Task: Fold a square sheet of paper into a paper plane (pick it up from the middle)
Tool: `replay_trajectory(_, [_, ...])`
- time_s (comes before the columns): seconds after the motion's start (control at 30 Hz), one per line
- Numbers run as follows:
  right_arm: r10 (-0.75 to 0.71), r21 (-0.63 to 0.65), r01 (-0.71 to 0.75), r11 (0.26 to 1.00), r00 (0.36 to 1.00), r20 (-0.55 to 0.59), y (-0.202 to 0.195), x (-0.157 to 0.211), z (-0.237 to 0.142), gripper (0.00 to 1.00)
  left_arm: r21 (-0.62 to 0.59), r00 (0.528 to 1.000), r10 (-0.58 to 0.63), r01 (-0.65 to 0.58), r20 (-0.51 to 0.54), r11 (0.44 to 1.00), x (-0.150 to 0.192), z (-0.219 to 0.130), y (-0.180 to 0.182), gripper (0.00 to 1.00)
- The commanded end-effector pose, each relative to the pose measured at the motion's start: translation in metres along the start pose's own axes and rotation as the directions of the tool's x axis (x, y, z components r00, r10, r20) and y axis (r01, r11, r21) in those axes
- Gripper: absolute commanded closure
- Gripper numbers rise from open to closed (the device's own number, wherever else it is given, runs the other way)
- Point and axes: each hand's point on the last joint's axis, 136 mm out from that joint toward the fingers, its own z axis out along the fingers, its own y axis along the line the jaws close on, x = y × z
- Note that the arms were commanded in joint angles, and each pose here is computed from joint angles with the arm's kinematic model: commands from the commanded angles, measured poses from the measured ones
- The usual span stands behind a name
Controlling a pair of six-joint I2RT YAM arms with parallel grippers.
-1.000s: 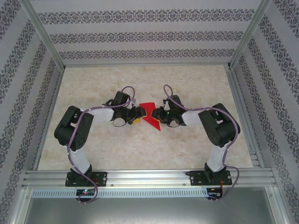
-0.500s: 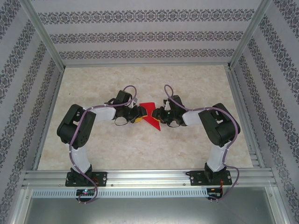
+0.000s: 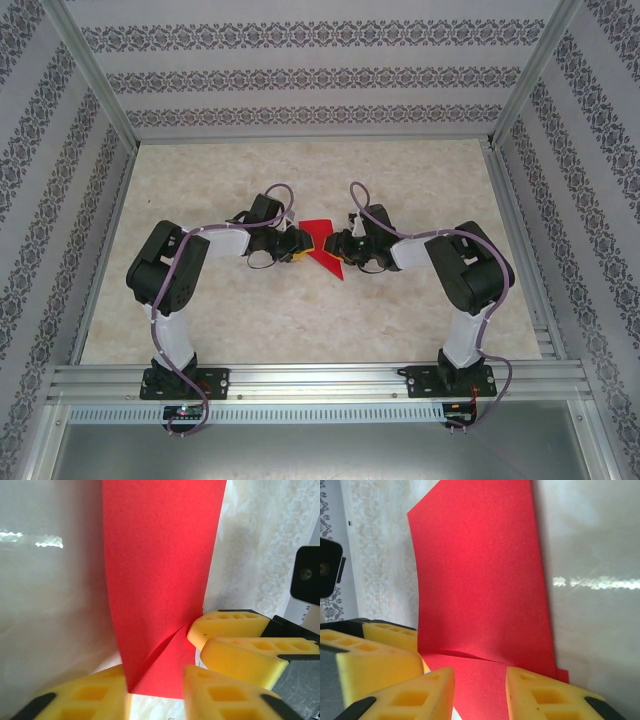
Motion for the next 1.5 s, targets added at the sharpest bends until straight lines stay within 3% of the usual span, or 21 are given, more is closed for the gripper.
replay_trajectory(0.0, [-0.083,0.098,0.081,0.992,0.996,0.014,-0.025,0.001,-0.001,0.66,0.014,1.0,0.016,-0.017,0.022,1.0,-0.006,0.005,-0.009,0.74])
replay_trajectory(0.23, [-0.261,0.097,0.252,0.963,0.962,0.083,-0.001,-0.017,-0.013,0.56,0.029,0.999,0.001,-0.002,0.035,1.0,-0.004,0.002,-0.014,0.93])
replay_trajectory(0.37, [-0.416,0.134,0.4,0.907,0.899,0.134,0.021,-0.024,-0.028,0.47,0.039,0.999,-0.001,-0.001,0.05,0.999,-0.005,-0.002,-0.021,0.96])
replay_trajectory(0.47, [-0.568,0.211,0.535,0.818,0.808,0.156,0.035,-0.022,-0.04,0.46,0.046,0.998,-0.007,0.005,0.058,0.999,-0.006,-0.005,-0.026,0.97])
replay_trajectory(0.63, [-0.782,0.435,0.676,0.595,0.612,0.117,0.036,-0.016,-0.054,0.5,0.04,0.998,-0.008,0.006,0.062,0.999,-0.006,-0.008,-0.031,0.96])
replay_trajectory(0.83, [-0.864,0.455,0.764,0.457,0.504,0.02,0.023,-0.001,-0.048,0.49,0.033,0.998,-0.01,0.008,0.057,0.999,-0.006,-0.009,-0.033,0.96])
replay_trajectory(0.97, [-0.948,0.427,0.86,0.28,0.318,-0.018,0.031,0.023,-0.034,0.47,0.031,0.998,-0.01,0.008,0.057,0.999,-0.008,-0.01,-0.036,0.96])
replay_trajectory(1.13, [-0.958,0.439,0.866,0.239,0.285,-0.039,0.028,0.023,-0.023,0.48,0.024,0.998,-0.011,0.01,0.056,1.0,-0.008,-0.011,-0.036,0.96])
replay_trajectory(1.47, [-0.967,0.506,0.838,0.206,0.252,-0.024,0.026,0.011,-0.014,0.61,0.017,0.999,-0.014,0.013,0.049,1.0,-0.006,-0.013,-0.035,0.96])
